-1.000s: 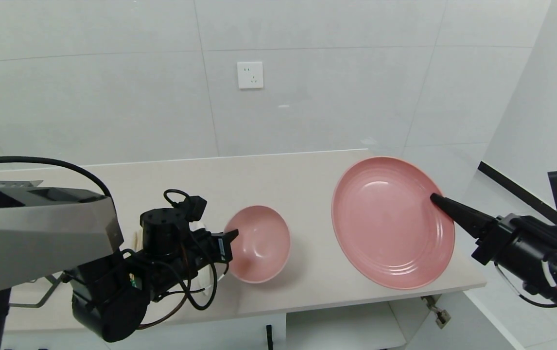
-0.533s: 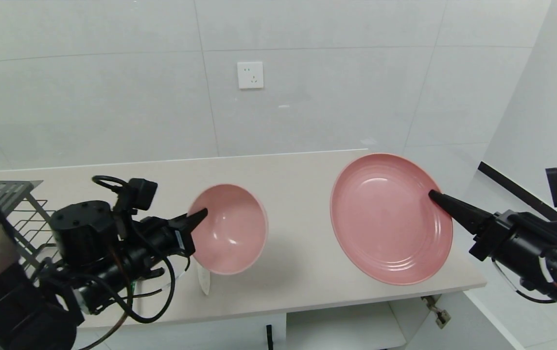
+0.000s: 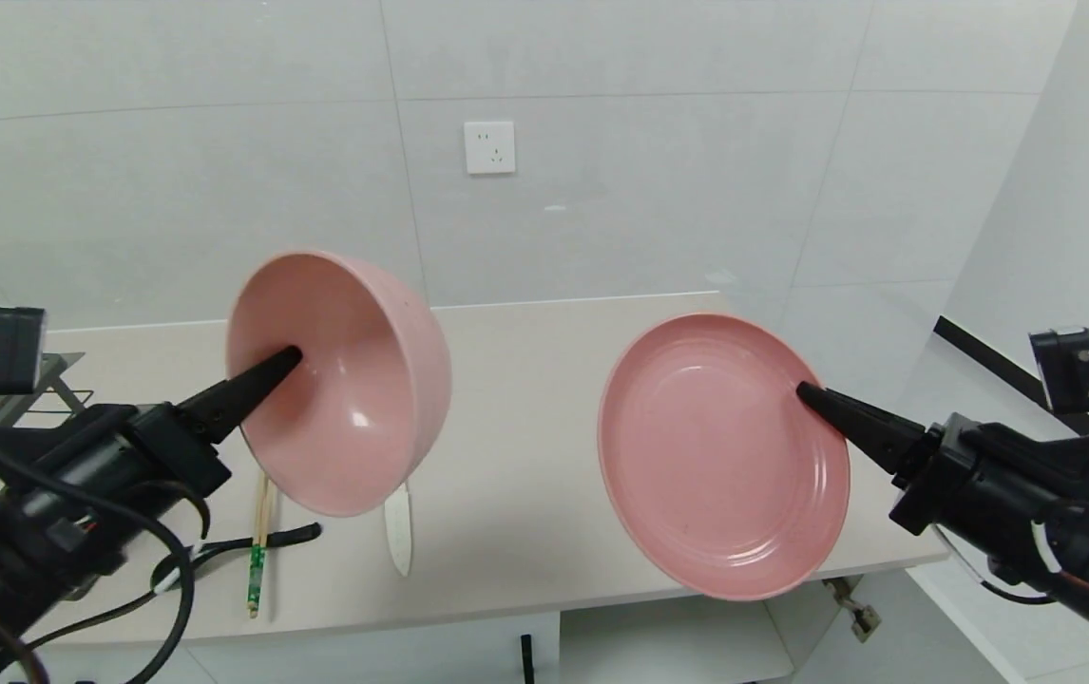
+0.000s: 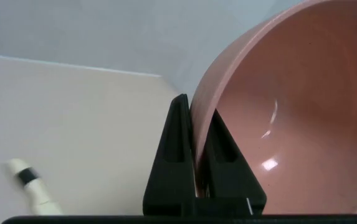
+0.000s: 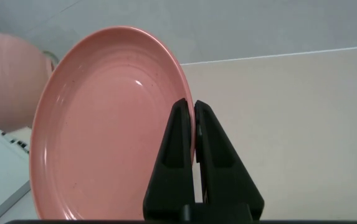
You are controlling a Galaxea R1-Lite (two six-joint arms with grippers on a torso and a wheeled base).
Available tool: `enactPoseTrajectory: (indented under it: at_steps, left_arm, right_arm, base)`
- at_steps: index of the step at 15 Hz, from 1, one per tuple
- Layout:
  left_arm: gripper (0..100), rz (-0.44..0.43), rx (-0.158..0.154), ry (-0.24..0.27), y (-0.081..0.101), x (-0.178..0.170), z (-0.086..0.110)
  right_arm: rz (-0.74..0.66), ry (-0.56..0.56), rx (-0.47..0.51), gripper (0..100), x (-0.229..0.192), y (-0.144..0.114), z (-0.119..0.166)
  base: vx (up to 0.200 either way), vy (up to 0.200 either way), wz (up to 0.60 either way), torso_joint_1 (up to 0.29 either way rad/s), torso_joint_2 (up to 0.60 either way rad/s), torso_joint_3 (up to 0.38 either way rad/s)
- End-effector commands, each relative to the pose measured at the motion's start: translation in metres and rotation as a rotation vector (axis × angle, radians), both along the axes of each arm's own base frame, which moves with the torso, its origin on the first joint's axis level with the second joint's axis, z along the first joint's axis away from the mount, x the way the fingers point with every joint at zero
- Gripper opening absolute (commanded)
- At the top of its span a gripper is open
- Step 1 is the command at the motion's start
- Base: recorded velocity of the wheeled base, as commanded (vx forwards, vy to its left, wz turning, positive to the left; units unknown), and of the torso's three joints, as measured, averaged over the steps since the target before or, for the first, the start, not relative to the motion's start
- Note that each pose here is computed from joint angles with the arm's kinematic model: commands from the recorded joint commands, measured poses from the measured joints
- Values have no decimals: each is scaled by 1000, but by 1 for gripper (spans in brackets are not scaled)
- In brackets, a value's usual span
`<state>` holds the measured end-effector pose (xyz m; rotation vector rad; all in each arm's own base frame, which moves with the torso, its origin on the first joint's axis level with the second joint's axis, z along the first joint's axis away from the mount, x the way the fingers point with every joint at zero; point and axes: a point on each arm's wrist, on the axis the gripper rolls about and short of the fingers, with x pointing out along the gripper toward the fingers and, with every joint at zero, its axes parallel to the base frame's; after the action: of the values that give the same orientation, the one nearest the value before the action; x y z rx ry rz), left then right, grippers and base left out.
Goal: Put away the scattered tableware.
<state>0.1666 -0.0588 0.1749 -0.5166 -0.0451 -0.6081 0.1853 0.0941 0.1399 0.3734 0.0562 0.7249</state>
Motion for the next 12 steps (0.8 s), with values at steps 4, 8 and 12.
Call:
enactPoseTrajectory:
  at_steps: [4, 8, 12]
  left_arm:
    - [0, -232, -49, -159, 6, -42, 32]
    - [0, -270, -8, -11, 3, -47, 19]
    - [0, -215, 198, 162, 8, -58, -8]
  right_arm:
    - [18, -78, 37, 0, -13, -1, 17]
    - [15, -65, 32, 0, -16, -4, 14]
    - [10, -42, -4, 0, -20, -6, 6]
  base:
    - [0, 0, 0, 0, 0, 0]
    - [0, 0, 0, 0, 0, 0]
    - [0, 0, 0, 0, 0, 0]
